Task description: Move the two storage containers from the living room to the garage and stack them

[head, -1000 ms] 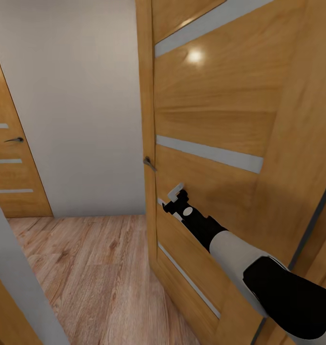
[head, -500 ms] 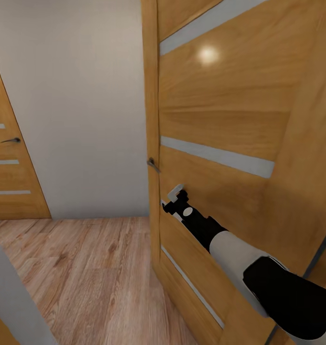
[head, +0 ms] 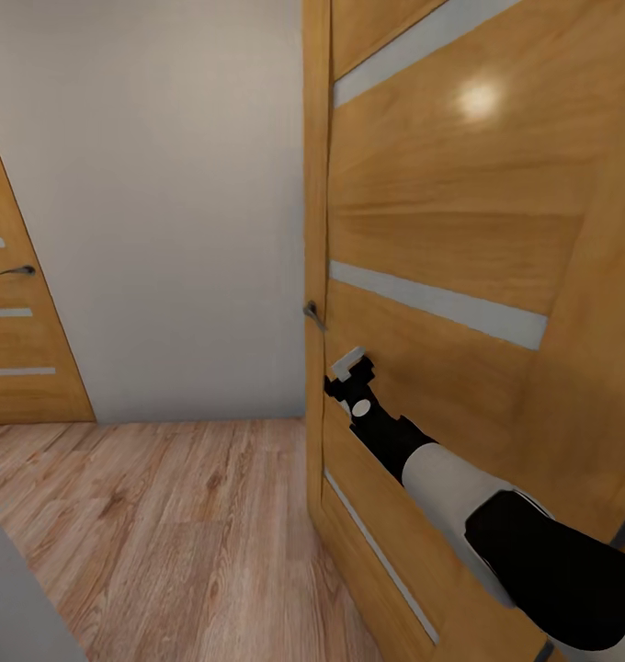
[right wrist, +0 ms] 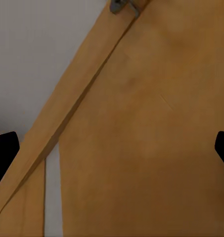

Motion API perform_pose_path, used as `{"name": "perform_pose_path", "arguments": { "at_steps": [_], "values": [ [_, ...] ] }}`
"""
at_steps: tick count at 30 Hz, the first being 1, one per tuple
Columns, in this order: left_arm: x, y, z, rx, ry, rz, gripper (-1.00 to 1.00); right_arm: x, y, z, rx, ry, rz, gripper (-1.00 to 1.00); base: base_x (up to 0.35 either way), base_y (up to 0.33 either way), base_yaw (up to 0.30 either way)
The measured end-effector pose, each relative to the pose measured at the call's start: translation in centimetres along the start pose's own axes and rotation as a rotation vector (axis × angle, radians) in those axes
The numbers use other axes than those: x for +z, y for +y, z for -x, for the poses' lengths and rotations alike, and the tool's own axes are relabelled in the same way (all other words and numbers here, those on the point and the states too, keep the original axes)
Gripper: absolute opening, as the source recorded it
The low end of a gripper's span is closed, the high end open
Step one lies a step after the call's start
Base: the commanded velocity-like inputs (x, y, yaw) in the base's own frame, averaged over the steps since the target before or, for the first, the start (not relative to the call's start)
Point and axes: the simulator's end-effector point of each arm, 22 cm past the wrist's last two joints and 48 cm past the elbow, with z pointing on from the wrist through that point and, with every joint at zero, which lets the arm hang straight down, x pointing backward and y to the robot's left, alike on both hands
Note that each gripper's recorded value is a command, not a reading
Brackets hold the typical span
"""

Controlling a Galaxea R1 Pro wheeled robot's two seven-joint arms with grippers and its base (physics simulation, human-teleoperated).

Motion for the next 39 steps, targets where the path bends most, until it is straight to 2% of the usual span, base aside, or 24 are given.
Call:
{"name": "perform_pose_path", "arguments": {
  "at_steps": [8, 16, 39],
  "values": [
    [0.00, -0.02, 0.09, 0.000, -0.002, 0.000, 1.00, 0.00, -0.13, -0.04, -0.002, 0.002, -0.007, 1.00, 0.073, 0.000, 0.010],
    [0.01, -0.03, 0.15, 0.000, -0.003, -0.001, 1.00, 0.03, -0.30, -0.29, -0.001, 0.012, -0.012, 1.00, 0.011, 0.000, 0.159],
    [0.01, -0.03, 0.19, 0.000, -0.004, -0.001, 1.00, 0.02, -0.28, -0.30, -0.002, 0.012, -0.011, 1.00, 0.000, 0.000, 0.012]
  ]
}}
